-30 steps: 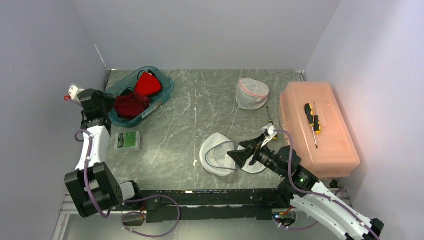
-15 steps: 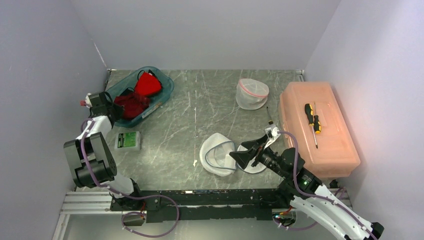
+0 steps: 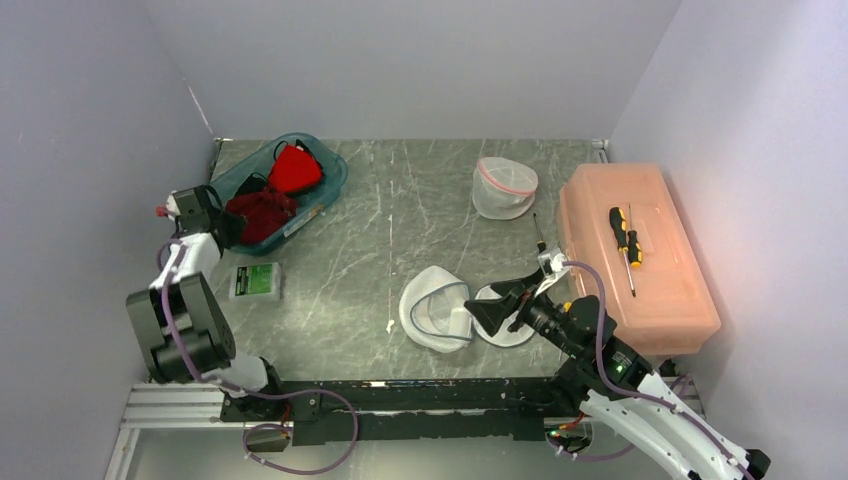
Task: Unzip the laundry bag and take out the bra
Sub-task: Place the bra in the bin, then close the laundry bag at the center of the board.
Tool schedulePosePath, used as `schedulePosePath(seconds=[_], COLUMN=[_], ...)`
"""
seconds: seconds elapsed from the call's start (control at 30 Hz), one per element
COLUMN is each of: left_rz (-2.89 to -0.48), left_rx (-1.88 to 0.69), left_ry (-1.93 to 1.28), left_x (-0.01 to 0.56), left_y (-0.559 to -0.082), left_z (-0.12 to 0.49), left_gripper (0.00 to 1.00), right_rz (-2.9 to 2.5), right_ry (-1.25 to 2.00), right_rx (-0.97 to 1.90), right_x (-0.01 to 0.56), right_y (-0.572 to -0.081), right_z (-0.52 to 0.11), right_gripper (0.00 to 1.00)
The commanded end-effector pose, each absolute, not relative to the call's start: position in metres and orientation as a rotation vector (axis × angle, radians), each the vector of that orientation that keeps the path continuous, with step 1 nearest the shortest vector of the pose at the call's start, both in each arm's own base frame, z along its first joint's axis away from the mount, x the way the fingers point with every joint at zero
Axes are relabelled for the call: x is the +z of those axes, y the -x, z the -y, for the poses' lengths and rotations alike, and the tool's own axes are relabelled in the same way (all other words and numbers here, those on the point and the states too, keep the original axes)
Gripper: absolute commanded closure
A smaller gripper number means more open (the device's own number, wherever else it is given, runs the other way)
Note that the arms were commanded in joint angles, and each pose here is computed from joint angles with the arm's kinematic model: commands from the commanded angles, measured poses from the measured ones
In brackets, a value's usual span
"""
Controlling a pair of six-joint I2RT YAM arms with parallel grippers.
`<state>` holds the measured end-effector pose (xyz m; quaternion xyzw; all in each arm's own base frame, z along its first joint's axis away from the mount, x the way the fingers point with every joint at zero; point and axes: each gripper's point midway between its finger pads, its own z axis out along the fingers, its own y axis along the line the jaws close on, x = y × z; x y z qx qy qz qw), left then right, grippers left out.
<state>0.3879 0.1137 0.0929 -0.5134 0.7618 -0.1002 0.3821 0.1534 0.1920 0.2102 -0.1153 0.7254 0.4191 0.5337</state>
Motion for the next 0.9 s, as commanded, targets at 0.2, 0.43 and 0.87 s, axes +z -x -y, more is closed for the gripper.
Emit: schedulePosePath(seconds=[0.2, 0.43, 0.87], left_rz=[-1.819, -2.065, -2.396], left_rx=[-0.509, -0.785, -0.752], left_ry=[0.771, 0.234, -0.294], left_x=[0.275, 0.263, 0.145], left_y=[-0.348, -0.276, -0.216], left_z=[-0.011, 0.149, 0.293], left_gripper=[0.43, 0.06, 0.4], right_rz=[-1.716, -1.876, -2.081], right_ry=[0.157, 0.074, -0.066], right_rx=[0.869, 0.743, 0.626], right_x=[0.238, 0.203, 0.134], right_y=[-0.173, -0.194, -0.199], right_z=[-0.173, -0.173, -0.167], right_gripper=[0.0, 0.01, 0.11])
